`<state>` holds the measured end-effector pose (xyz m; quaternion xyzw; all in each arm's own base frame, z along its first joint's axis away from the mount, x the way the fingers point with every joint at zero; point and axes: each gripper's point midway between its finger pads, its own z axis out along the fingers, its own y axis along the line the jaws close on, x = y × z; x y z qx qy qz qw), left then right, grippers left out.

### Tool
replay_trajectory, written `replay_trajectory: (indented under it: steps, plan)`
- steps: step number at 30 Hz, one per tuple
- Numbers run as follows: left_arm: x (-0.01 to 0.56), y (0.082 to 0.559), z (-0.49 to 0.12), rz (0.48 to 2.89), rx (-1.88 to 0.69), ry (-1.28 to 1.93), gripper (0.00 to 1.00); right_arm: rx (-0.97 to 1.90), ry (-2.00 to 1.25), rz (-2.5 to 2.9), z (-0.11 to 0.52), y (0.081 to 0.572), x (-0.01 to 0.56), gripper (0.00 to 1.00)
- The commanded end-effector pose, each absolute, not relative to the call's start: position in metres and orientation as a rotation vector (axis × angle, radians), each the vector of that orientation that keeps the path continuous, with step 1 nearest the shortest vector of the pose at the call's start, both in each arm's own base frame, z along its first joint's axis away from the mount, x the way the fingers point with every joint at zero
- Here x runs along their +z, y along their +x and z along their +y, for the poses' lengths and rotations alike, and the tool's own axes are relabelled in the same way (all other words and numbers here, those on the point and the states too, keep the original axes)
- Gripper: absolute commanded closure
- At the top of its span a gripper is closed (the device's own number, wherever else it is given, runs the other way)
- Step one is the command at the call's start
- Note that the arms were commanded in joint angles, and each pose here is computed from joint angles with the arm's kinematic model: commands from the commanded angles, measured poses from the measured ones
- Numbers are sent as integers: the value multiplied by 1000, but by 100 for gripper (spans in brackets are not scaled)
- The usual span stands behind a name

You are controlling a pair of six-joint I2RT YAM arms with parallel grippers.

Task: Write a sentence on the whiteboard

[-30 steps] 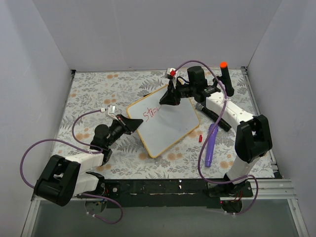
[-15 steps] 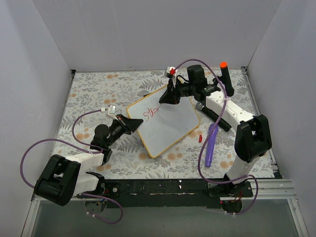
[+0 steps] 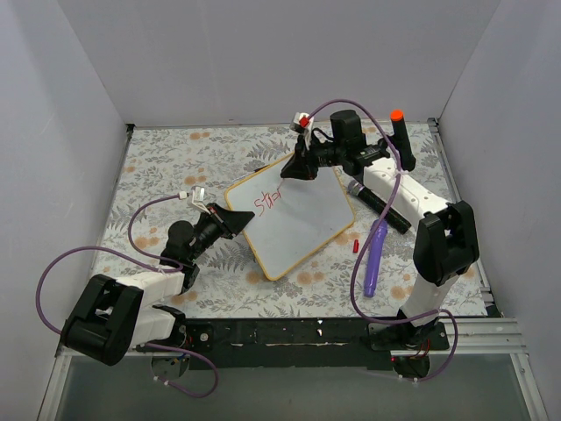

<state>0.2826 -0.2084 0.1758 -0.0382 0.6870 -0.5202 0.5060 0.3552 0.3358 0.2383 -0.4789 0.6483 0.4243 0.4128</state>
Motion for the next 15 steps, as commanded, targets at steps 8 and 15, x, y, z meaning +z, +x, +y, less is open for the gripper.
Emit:
replay_trajectory:
  steps: [8,15]
  plan:
    - [204,278,-218,1564,-1285,34,100,1019,-1174,1631,322,366,242,99]
    - [204,277,-218,1562,-1286,36,100,1078,-1221,1630,322,350,233,99]
